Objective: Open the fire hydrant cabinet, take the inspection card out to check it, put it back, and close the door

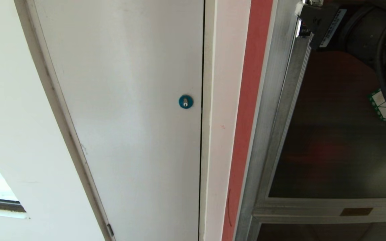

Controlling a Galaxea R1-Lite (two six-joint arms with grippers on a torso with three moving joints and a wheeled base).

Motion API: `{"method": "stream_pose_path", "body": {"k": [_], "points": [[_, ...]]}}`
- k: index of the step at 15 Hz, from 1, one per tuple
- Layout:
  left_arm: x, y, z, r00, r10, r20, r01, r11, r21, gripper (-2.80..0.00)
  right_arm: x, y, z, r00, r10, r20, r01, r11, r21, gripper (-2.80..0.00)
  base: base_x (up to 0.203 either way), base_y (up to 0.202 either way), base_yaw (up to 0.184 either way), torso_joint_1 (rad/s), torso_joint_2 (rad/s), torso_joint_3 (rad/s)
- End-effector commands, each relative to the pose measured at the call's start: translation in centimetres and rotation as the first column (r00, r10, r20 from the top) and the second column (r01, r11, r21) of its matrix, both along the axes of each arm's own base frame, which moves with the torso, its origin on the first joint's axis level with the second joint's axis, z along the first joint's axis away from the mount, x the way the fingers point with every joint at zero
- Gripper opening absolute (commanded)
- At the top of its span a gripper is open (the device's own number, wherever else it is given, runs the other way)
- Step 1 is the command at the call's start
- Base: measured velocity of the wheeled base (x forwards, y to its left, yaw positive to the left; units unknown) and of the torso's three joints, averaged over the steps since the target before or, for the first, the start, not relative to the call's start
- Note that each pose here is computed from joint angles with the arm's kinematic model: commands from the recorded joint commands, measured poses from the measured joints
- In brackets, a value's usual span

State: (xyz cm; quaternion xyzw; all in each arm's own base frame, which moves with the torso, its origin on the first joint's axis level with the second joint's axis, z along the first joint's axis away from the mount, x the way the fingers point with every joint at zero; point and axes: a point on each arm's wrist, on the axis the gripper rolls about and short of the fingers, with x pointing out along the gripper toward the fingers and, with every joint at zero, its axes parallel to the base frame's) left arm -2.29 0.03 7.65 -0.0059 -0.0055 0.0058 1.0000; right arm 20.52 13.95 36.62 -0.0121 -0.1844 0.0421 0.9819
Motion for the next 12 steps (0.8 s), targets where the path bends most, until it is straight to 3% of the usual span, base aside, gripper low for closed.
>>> {"method": "stream_pose_path", "body": {"k": [1,3,4,5,12], "points": [[0.0,0.0,0.0,1.0,0.001,0.0,-0.001,1.0,0.0,-2.8,2.0,0.5,-0.1,0.999,-0.052,-0.008,0.052,0.999,-0.003,0.0,0.0,0.0,0.0,0.0,0.0,0.0],[0.0,0.0,0.0,1.0,0.001,0.0,-0.001,1.0,0.0,-2.8,2.8,0.4,0.2,0.997,-0.083,0.006,0.082,0.997,0.012,0.0,0.0,0.0,0.0,0.0,0.0,0.0],[0.0,0.0,0.0,1.0,0.001,0.0,-0.001,1.0,0.0,-2.8,2.8,0.4,0.3,0.996,-0.085,0.008,0.085,0.996,0.013,-1.79,0.0,0.0,0.0,0.0,0.0,0.0],[0.0,0.0,0.0,1.0,0.001,0.0,-0.001,1.0,0.0,-2.8,2.8,0.4,0.3,0.996,-0.086,0.009,0.086,0.996,0.012,-2.8,0.0,0.0,0.0,0.0,0.0,0.0],[0.0,0.0,0.0,1.0,0.001,0.0,-0.001,1.0,0.0,-2.8,2.9,0.4,0.2,0.996,-0.091,0.005,0.091,0.996,0.005,-2.8,0.0,0.0,0.0,0.0,0.0,0.0]]}}
